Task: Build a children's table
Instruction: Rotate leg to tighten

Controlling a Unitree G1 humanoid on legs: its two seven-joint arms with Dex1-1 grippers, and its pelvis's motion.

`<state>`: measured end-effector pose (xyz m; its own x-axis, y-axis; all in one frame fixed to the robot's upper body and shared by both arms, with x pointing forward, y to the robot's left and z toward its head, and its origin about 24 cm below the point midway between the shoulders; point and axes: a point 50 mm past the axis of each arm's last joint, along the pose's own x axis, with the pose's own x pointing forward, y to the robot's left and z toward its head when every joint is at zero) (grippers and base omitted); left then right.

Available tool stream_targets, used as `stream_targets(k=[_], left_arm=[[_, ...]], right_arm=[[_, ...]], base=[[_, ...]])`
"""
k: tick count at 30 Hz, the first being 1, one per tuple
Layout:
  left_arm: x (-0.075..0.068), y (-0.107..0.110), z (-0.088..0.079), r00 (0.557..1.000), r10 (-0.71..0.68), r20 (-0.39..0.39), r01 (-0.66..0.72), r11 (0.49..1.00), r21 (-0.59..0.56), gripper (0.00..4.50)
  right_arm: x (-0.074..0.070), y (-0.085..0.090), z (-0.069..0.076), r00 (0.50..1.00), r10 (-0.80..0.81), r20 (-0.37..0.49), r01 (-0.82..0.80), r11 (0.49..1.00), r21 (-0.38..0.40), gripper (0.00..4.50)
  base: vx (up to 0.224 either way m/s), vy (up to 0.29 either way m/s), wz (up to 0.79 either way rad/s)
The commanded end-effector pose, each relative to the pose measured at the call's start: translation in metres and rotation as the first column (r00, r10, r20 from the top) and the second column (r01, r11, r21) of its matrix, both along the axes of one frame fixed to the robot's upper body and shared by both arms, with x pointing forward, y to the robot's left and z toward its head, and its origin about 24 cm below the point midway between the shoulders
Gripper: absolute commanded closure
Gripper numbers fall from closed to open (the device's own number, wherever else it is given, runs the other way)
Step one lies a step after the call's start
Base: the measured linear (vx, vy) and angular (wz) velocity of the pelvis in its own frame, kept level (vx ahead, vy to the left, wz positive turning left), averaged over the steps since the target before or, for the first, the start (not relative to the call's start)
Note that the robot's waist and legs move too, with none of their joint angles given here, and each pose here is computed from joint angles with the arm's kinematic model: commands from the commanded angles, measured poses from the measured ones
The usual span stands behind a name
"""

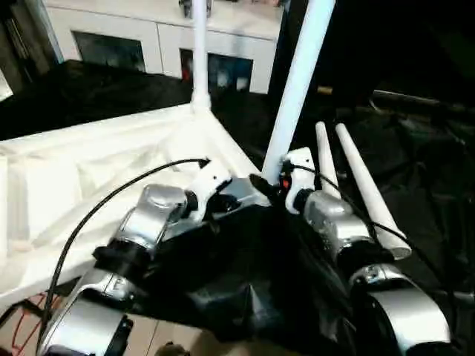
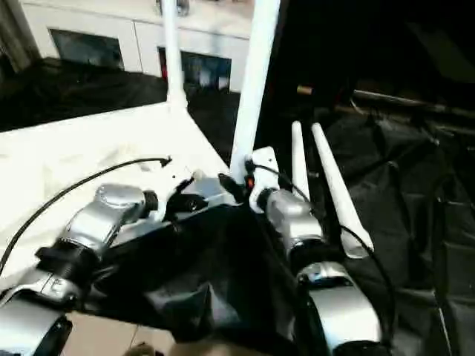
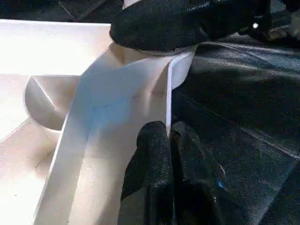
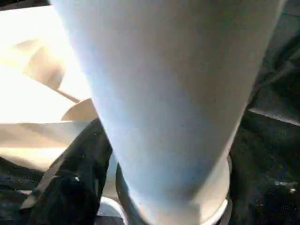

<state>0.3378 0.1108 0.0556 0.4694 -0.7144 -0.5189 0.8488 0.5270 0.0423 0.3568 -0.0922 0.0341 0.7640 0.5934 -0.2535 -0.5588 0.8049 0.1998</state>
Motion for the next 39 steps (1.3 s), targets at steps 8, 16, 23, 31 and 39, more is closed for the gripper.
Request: stream_targets(k=[8, 16, 23, 31, 39], left_arm=[[-0.005, -0.010, 0.015, 0.989, -0.124, 0.081, 0.129, 0.990, -0.057, 4.50], [-0.019, 0.000, 0.018, 0.952, -0.301, 0.055, 0.304, 0.950, -0.072, 4.50], [-0.024, 0.015, 0.016, 0.925, -0.379, 0.009, 0.379, 0.925, -0.026, 4.50], [-0.025, 0.023, 0.017, 0.922, -0.387, -0.002, 0.387, 0.922, -0.017, 4.50], [-0.004, 0.018, 0.016, 0.984, -0.171, 0.047, 0.171, 0.985, -0.004, 4.50]], right_arm=[[-0.016, 0.019, -0.007, 0.956, 0.293, 0.005, -0.293, 0.956, -0.016, 0.57], [-0.032, -0.004, 0.002, 0.820, 0.571, 0.049, -0.571, 0.821, -0.016, 0.57], [-0.046, -0.018, 0.004, 0.700, 0.714, -0.016, -0.714, 0.700, 0.003, 0.72], [-0.052, -0.015, 0.003, 0.671, 0.741, -0.035, -0.741, 0.671, 0.023, 1.26], [-0.031, -0.007, -0.015, 0.904, 0.420, -0.082, -0.425, 0.904, -0.050, 1.75]], base=[[0.000, 0.000, 0.00], [0.000, 0.000, 0.00], [0.000, 0.000, 0.00], [0.000, 0.000, 0.00], [0.000, 0.000, 0.00]])
